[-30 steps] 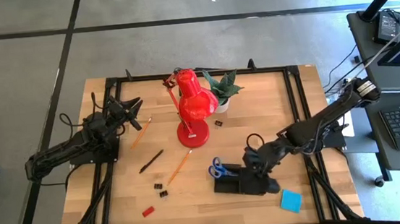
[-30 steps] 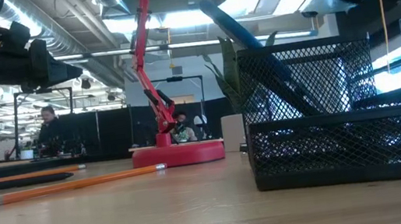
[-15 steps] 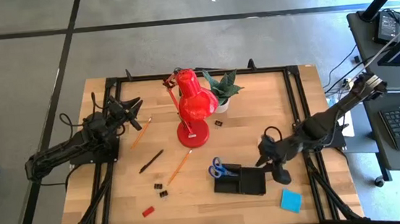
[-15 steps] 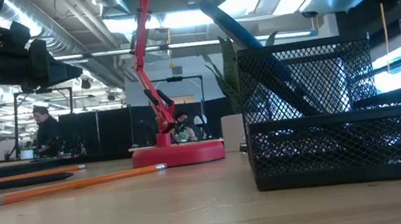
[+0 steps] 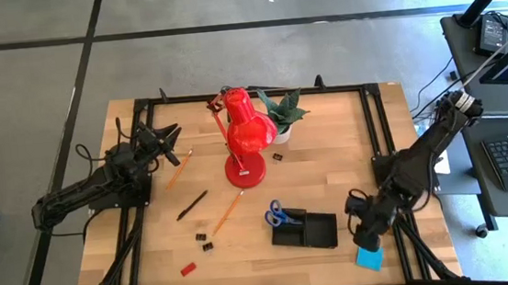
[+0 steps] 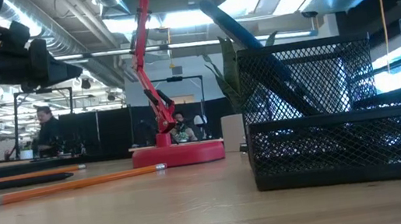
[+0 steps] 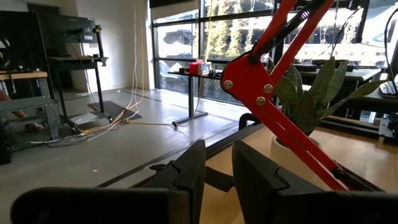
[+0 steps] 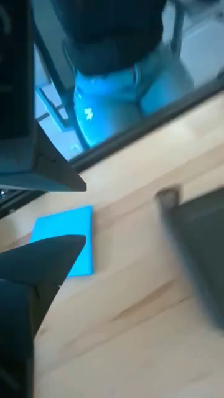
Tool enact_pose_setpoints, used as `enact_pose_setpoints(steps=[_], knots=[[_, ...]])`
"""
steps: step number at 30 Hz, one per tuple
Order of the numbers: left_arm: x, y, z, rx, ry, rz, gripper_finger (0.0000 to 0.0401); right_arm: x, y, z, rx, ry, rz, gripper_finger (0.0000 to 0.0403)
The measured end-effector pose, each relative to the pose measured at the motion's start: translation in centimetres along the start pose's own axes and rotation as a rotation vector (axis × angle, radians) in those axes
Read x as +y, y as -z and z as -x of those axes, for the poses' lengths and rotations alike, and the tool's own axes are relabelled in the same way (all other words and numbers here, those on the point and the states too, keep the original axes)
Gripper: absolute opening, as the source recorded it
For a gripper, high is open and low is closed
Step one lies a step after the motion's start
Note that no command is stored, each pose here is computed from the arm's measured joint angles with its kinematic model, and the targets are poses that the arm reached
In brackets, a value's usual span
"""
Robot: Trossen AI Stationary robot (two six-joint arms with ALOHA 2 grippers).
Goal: Pick and place office supplies into organizer
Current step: Move the blue sticky notes to the center of the table
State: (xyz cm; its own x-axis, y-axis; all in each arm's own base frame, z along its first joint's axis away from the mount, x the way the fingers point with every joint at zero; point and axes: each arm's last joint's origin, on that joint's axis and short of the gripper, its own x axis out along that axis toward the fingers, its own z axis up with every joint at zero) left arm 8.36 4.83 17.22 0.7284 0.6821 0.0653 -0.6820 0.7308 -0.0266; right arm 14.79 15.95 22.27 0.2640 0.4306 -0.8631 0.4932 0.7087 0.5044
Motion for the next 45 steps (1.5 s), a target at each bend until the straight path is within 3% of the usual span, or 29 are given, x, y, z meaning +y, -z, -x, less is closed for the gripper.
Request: enact_pose_setpoints(steps=[5,13,25,30,38,45], knots=[[0.0,-0.1,0.0,-0.007,0.000,0.002,0.0074,0.3,1.4,-2.8,0.047,0.101,-0.098,0.0126],[0.0,-0.1,0.0,-0.008,0.000,0.003,0.0074,1.6,3.3,-6.0,0.093,0.112,-0.093,0.0126],[0.0,-0.1,0.0,-0.008,0.000,0.003,0.0074,0.3,3.8,-9.8,0.084,0.284,-0.150,0.0126],[0.0,-0.1,0.0,-0.008,0.000,0.003,0.0074,-0.6,3.7,-10.0,0.075,0.398,-0.157,0.0126],[0.0,-0.1,0.0,-0.008,-0.001,0.003,0.0074,-3.1,2.3,-8.6,-0.034,0.689,-0.199,0.0127],[0.0,-0.1,0.0,-0.008,-0.001,0.003,0.0074,-4.8,-0.1,-8.4,-0.070,0.748,-0.281,0.0127]])
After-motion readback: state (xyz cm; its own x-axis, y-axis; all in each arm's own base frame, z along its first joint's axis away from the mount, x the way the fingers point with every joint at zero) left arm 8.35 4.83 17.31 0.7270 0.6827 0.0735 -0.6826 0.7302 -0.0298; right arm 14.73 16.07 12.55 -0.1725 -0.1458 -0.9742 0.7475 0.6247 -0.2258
